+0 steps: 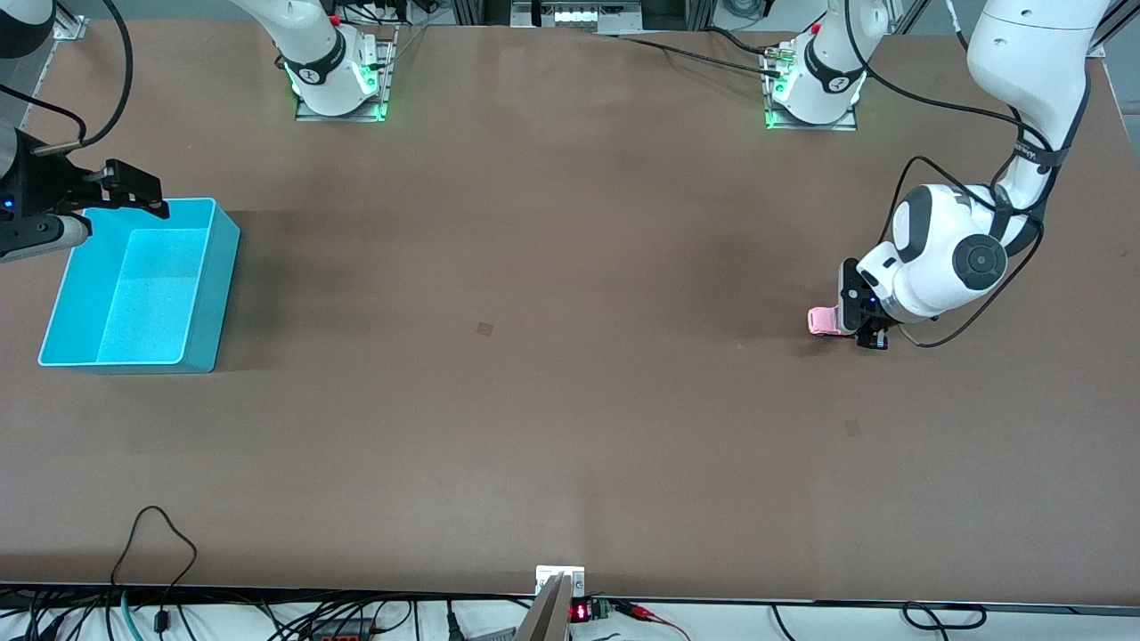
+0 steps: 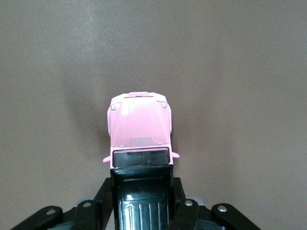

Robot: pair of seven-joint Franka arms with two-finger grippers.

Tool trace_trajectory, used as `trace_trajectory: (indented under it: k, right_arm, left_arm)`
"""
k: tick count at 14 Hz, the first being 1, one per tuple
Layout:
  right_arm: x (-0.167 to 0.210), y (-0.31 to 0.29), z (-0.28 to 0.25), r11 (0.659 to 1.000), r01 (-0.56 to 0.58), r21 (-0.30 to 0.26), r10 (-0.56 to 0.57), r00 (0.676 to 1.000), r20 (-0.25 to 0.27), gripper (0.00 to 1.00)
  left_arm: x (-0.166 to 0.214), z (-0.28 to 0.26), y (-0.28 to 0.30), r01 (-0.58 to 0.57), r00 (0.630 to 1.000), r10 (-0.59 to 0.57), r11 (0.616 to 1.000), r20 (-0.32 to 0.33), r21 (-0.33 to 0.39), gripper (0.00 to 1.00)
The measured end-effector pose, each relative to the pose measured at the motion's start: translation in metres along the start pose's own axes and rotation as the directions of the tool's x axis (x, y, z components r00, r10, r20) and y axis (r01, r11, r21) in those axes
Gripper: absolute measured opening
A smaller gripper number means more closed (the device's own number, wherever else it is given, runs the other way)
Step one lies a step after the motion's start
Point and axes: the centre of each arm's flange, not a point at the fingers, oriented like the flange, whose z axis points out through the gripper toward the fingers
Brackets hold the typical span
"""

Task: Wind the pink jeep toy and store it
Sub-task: 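Press the jeep down and drag it backward with the left gripper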

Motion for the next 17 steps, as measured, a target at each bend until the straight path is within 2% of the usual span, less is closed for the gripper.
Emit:
trace_trajectory:
  k: [7, 17]
  right_arm:
    - [0.0, 0.0, 0.0, 1.0, 0.0, 0.0, 0.0, 1.0, 0.0, 1.0]
    - [0.0, 0.0, 0.0, 1.0, -0.001, 0.0, 0.001, 1.0, 0.001, 1.0]
  left_arm:
    - [-0.031, 0.0, 0.002, 0.052, 0.999, -0.052, 0.999, -0.001, 0.005, 0.52]
    - [-0.088, -0.001, 0.005, 0.058, 0.997, -0.059, 0.998, 0.058, 0.01, 0.52]
